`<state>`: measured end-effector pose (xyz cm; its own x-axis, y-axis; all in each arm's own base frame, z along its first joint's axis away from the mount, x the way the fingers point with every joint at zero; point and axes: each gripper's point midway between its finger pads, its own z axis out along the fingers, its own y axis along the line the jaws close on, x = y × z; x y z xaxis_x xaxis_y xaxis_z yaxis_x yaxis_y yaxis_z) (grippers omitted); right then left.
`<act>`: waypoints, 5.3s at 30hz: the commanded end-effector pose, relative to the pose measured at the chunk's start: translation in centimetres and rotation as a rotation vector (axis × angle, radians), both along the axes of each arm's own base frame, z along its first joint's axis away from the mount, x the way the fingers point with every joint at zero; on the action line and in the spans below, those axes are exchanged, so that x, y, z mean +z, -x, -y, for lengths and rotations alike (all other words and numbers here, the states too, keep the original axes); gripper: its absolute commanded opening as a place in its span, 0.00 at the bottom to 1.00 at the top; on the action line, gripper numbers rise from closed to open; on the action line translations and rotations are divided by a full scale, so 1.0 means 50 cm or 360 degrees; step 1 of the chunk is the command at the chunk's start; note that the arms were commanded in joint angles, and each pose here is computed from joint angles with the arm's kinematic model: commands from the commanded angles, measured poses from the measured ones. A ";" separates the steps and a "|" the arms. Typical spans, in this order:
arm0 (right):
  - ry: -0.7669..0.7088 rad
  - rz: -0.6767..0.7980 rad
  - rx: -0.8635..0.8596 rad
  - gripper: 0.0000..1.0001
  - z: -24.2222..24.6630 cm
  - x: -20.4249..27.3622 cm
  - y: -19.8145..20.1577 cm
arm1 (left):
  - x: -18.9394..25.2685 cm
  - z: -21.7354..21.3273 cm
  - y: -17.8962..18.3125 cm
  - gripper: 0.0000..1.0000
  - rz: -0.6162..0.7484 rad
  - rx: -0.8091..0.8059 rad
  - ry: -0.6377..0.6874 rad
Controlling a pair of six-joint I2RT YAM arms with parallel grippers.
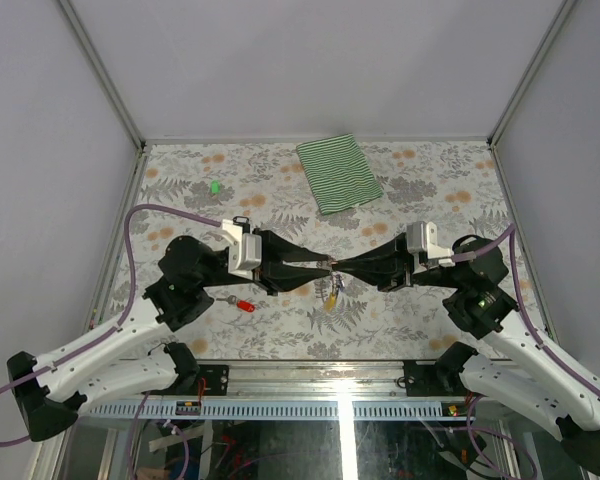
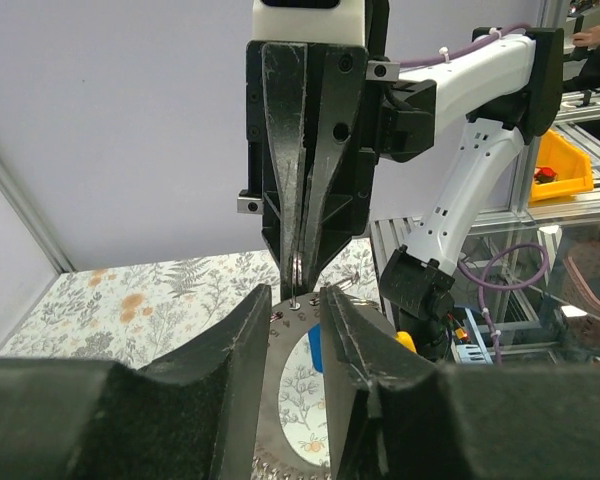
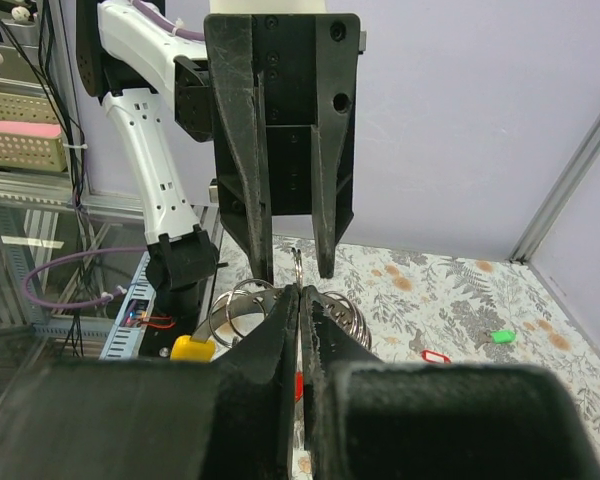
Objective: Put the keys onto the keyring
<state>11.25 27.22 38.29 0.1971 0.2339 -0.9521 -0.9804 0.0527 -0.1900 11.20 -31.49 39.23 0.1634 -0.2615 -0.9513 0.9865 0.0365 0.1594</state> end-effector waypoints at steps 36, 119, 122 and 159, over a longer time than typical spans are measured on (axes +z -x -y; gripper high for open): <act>-0.0098 0.0128 0.0023 0.00 0.010 0.051 0.019 | 0.029 0.006 -0.013 0.11 0.0005 0.0026 0.0122; -0.0080 -0.0085 0.0056 0.00 -0.004 0.005 0.011 | 0.015 -0.046 -0.015 0.27 0.0130 0.0199 -0.0263; -0.0176 -0.0090 0.0092 0.00 -0.001 0.022 0.019 | 0.031 -0.056 -0.005 0.29 0.0097 0.0202 -0.0098; -0.0396 -0.0002 0.0223 0.00 0.009 0.078 0.048 | 0.038 -0.024 0.019 0.30 -0.0012 -0.0011 0.0137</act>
